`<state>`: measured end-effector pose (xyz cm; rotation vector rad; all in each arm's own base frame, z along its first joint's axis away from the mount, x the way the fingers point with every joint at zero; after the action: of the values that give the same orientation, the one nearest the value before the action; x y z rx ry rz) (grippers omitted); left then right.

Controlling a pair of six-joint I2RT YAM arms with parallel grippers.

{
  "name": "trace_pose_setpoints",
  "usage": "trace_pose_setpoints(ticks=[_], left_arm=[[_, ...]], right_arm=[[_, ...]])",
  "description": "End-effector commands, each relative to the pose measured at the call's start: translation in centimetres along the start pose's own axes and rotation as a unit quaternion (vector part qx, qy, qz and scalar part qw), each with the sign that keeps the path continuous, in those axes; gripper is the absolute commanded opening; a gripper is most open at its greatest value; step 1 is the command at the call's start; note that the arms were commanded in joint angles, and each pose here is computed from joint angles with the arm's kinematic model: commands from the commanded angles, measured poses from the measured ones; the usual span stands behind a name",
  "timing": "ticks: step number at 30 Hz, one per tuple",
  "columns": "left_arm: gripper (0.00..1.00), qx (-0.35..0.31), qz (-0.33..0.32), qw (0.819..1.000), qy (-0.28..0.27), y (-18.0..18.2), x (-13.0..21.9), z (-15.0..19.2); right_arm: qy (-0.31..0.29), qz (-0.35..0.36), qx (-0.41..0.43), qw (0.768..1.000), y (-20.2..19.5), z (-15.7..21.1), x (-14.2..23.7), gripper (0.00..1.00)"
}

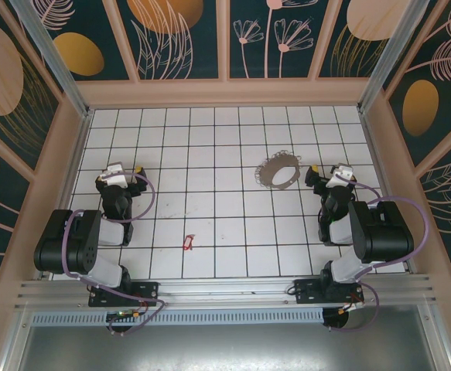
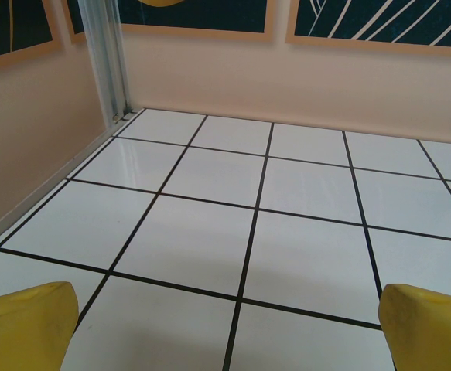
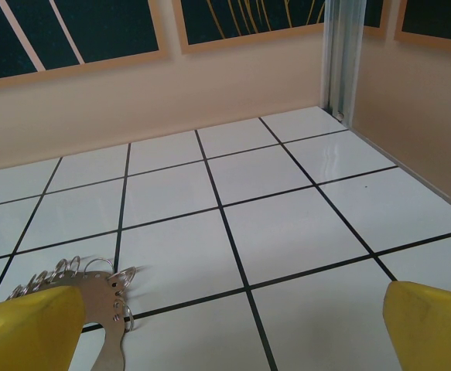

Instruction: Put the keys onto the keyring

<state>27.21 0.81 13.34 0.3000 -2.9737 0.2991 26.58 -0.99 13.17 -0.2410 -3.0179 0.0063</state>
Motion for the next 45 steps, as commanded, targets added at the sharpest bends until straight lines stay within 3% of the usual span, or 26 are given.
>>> trace_pose_setpoints(ticks=[1, 18, 26, 30, 35, 39, 42, 45], left_arm=[[0.99, 0.001, 0.011, 0.999, -0.031, -0.3, -0.3, -1.2], [0.99, 0.000, 0.014, 0.999, -0.033, -0.3, -0.2, -1.3], [0.99, -0.008, 0.018, 1.000, 0.015, -1.2, -1.4, -3.2], [0.99, 0.026, 0.012, 0.999, 0.030, -1.9, -1.0, -5.3], [0.99, 0.096, 0.093, 0.989, 0.060, -3.7, 0.1, -8.0], [0.99, 0.168, 0.191, 0.959, 0.129, -5.6, 1.3, -8.7], [0.99, 0.185, 0.231, 0.939, 0.178, -6.4, 2.9, -8.5], [0.99, 0.208, 0.250, 0.924, 0.201, -6.3, 5.1, -8.2]], right_arm=[[-0.015, 0.007, -0.005, 1.000, -0.1, -0.6, -0.5, 0.99], [-0.025, 0.025, -0.013, 0.999, -0.4, -0.7, 0.1, 0.99], [-0.078, 0.007, 0.015, 0.997, 0.5, -1.3, 2.6, 0.99], [-0.080, 0.054, 0.025, 0.995, 0.9, -2.5, 3.0, 0.99], [-0.067, 0.078, 0.000, 0.995, 2.4, -6.5, 2.0, 0.99], [0.019, 0.009, -0.044, 0.999, 4.4, -8.4, 1.4, 0.99], [0.062, -0.107, -0.039, 0.992, 6.9, -9.2, 1.9, 0.99], [0.097, -0.224, -0.017, 0.970, 10.2, -9.4, 3.6, 0.99]])
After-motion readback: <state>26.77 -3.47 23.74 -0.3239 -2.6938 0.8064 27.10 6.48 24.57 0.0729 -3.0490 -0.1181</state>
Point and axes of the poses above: each hand's point on the last joint's axis, 136 mm out from that joint toward the fingers, its own x axis back along the fingers, its own y axis along the line the jaws close on, z = x × y, the point moved 10 cm from there along x, back along the fingers, and after that the axes turned 7 degrees about x, right-handed, at the moved point
